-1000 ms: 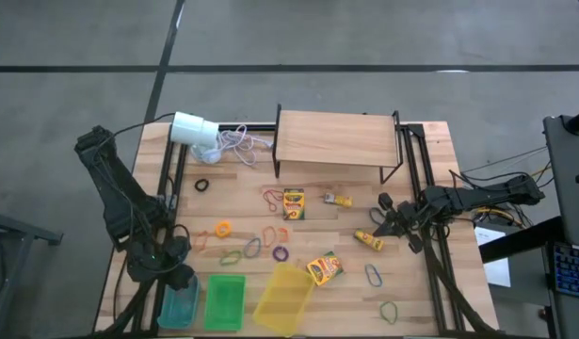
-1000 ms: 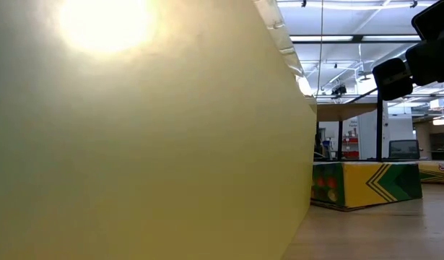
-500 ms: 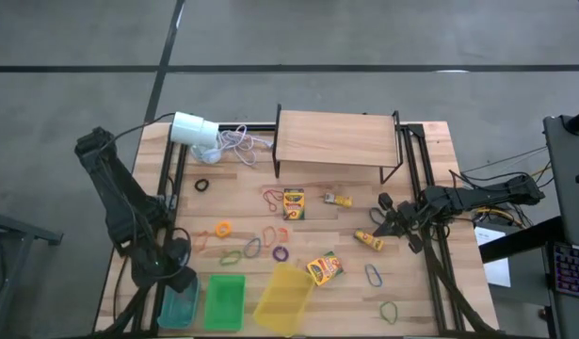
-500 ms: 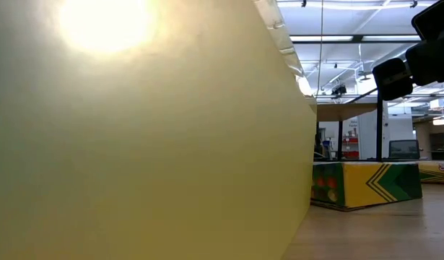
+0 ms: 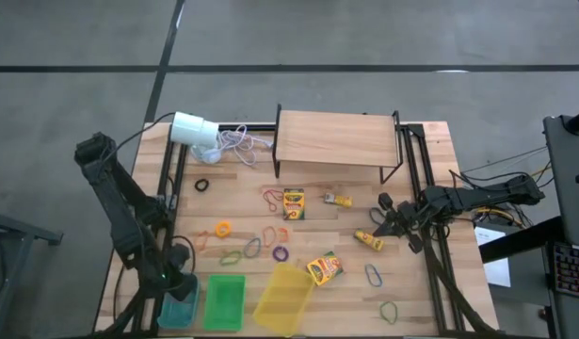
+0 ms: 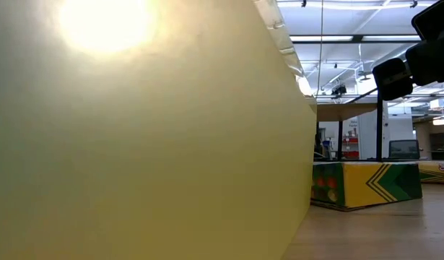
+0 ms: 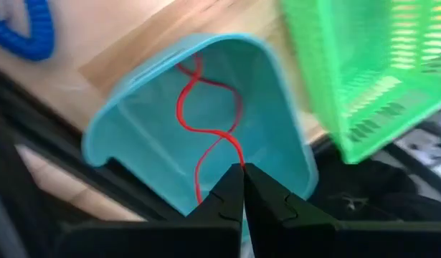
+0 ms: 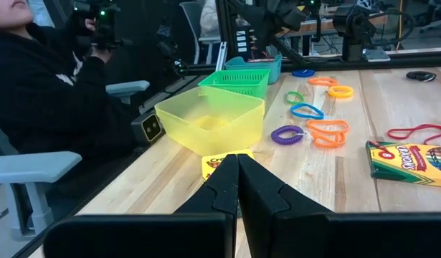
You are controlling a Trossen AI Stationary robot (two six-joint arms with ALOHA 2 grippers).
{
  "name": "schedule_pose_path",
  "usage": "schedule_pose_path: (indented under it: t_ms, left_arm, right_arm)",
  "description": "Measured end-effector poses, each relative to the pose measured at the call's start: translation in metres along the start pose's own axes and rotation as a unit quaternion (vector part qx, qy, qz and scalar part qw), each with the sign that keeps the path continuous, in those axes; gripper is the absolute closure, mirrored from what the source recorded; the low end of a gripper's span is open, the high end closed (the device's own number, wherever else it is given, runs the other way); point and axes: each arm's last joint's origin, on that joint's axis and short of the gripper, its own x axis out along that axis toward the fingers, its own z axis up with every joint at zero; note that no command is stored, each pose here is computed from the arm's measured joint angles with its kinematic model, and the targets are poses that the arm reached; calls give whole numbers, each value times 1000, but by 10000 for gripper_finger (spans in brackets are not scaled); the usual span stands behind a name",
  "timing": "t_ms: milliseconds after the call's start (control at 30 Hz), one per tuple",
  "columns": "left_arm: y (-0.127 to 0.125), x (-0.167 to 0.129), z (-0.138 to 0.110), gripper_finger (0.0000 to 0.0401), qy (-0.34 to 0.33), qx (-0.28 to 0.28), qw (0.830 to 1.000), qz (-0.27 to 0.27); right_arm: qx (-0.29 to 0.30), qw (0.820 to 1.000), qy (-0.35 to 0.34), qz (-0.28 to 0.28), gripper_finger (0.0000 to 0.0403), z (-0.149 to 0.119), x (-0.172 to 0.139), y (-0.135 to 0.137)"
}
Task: Pick & Place Office Desk Supplies
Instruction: Put the red rubberband into the blue bin
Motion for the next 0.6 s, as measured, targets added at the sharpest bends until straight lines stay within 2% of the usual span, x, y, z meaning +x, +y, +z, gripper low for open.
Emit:
schedule_pose_path:
  t_ms: [200,433,600]
  left_arm:
    - [3,14,1,391,0,-32,998,63]
    - [2,18,1,389,-4,-33,997,69]
    - [1,18,1,364,-16,-30,997,62]
  right_arm:
    - [0,1000,0,0,394,0,0,0]
    - [0,1000,0,0,394,0,0,0]
    - [0,1000,0,0,394,0,0,0]
